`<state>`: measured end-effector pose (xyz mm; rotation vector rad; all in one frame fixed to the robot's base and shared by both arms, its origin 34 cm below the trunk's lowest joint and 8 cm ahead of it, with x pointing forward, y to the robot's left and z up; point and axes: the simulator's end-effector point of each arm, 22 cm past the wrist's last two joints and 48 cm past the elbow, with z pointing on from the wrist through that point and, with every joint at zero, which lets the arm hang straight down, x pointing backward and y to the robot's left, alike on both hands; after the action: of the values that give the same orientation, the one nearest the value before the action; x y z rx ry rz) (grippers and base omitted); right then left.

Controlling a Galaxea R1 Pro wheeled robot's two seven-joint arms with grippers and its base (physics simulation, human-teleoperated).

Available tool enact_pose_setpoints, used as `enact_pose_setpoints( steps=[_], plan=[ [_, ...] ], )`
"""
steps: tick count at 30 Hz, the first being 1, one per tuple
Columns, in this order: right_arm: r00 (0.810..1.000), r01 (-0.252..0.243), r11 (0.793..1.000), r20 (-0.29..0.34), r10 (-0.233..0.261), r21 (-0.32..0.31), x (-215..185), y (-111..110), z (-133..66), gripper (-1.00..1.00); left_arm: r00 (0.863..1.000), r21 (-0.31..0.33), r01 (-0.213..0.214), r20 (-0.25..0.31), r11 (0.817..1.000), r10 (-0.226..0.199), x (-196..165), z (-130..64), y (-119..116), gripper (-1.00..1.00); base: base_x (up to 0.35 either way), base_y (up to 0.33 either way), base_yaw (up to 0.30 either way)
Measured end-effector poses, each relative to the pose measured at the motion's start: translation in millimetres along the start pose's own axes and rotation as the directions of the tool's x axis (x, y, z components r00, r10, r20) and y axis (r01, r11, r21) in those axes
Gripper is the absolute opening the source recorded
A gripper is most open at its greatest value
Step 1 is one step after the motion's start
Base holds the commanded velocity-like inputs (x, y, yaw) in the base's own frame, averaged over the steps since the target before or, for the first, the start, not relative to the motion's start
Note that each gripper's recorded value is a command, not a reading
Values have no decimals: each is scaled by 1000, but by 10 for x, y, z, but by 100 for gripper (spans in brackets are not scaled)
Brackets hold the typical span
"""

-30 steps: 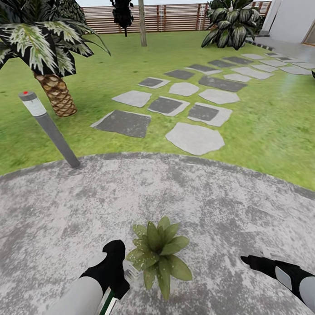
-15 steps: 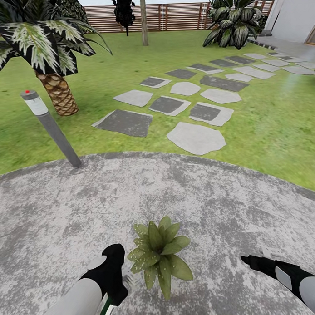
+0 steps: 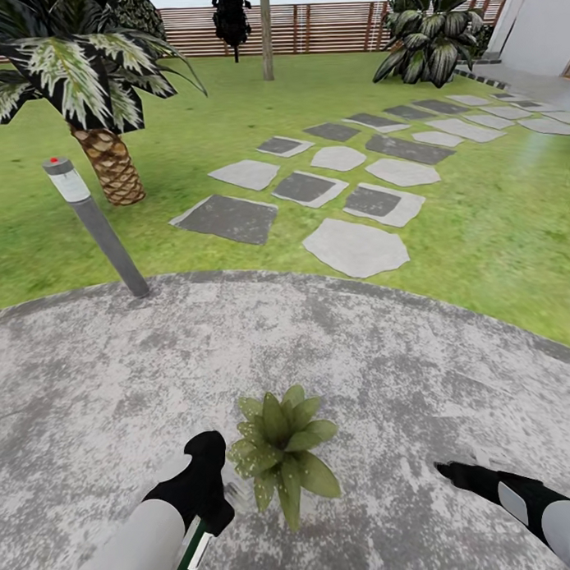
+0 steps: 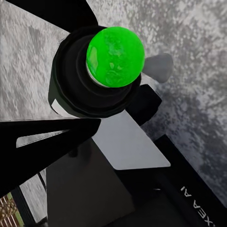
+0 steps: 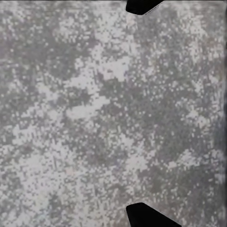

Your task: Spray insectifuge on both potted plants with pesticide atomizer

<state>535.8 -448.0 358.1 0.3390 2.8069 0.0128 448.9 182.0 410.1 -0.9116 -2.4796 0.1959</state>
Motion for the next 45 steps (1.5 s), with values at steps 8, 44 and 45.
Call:
enact_pose_setpoints(
  steps=[8,44,45],
  plan=[
    [1000,0,1000,-1,0,0,3,-3,-1,100,1000,2,1,2,1000,-1,-2,0,-2,-100,-121,-116,49],
    [1000,1,1000,-6,-1,1,29,-6,15,100,1000,-6,4,13,1000,-4,-39,-25,29,-100,61,-232,178],
    [1000,1,1000,-6,-1,1,29,-5,15,100,1000,-6,4,14,1000,-4,-40,-27,29,-100,0,-90,289]
  ],
)
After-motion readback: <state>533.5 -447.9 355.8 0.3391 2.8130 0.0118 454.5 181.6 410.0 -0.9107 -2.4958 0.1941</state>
